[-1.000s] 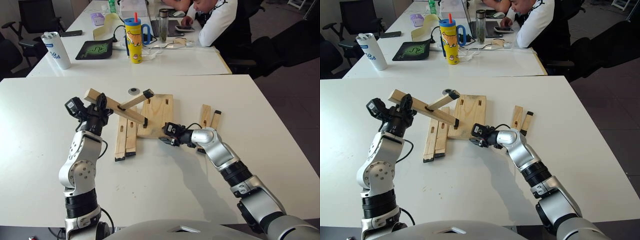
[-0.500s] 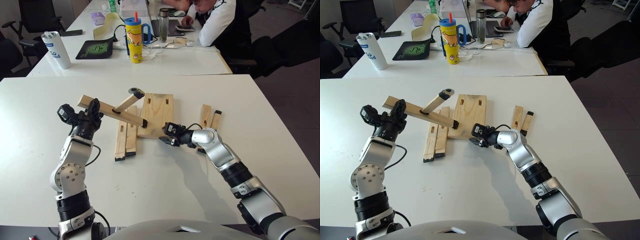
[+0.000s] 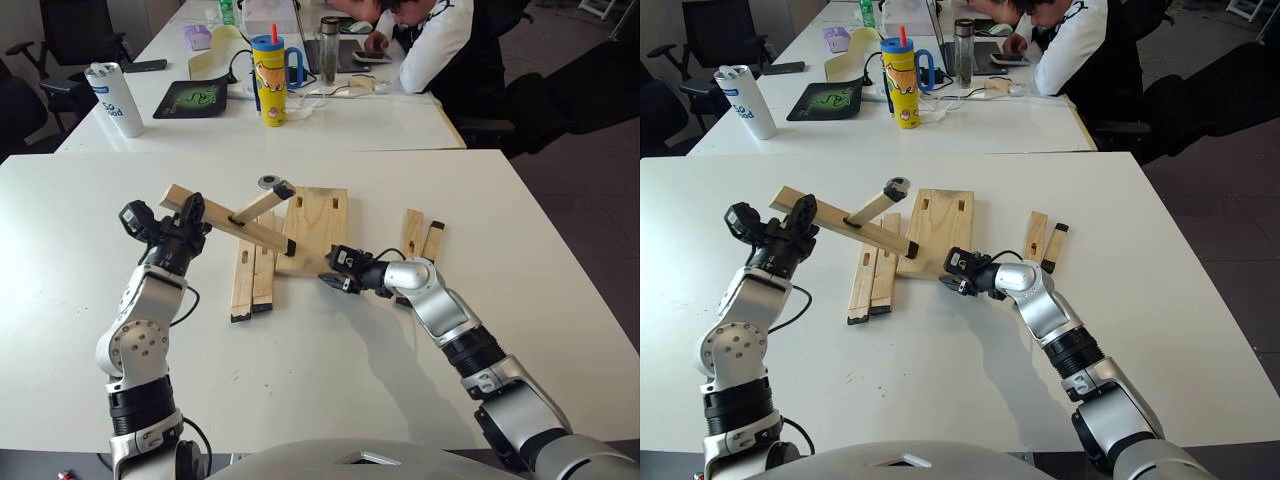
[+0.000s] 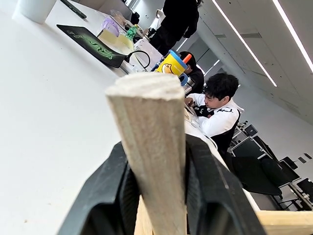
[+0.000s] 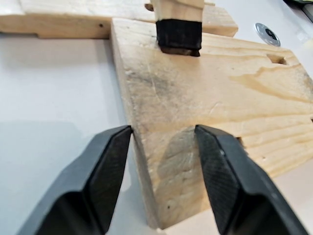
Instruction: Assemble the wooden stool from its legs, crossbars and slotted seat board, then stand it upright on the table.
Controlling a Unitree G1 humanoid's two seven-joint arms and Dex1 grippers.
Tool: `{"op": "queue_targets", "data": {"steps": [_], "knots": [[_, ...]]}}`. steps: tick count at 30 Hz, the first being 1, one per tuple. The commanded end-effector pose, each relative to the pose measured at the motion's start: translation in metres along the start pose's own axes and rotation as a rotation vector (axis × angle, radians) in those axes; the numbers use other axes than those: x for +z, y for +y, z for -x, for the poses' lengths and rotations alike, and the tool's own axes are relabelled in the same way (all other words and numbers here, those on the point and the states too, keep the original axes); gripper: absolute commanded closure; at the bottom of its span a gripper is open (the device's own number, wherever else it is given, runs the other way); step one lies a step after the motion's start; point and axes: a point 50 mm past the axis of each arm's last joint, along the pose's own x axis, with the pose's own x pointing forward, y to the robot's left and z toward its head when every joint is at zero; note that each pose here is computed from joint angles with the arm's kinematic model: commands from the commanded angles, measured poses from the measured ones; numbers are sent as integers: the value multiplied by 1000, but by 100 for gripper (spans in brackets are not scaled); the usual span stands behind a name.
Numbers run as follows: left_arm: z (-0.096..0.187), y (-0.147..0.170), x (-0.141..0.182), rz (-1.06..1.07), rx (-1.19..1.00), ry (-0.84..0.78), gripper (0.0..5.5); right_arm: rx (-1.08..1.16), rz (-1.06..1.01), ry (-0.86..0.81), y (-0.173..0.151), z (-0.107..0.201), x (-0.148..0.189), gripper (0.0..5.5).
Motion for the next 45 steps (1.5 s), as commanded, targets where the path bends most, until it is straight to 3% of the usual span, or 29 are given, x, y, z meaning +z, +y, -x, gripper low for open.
{"op": "queue_targets", "data": {"steps": [1,16,26,45], "knots": [[-1,7,-11,-201,108,88,446,25,-73,117,11,2,-27,310],[7,-28,-13,-395,160,135,446,8,-58,117,10,1,-25,310],[-6,-56,-27,-481,75,155,446,4,-42,115,9,0,-24,310],[-9,-59,-64,-592,-55,252,446,9,-43,84,15,-4,-21,310]]}}
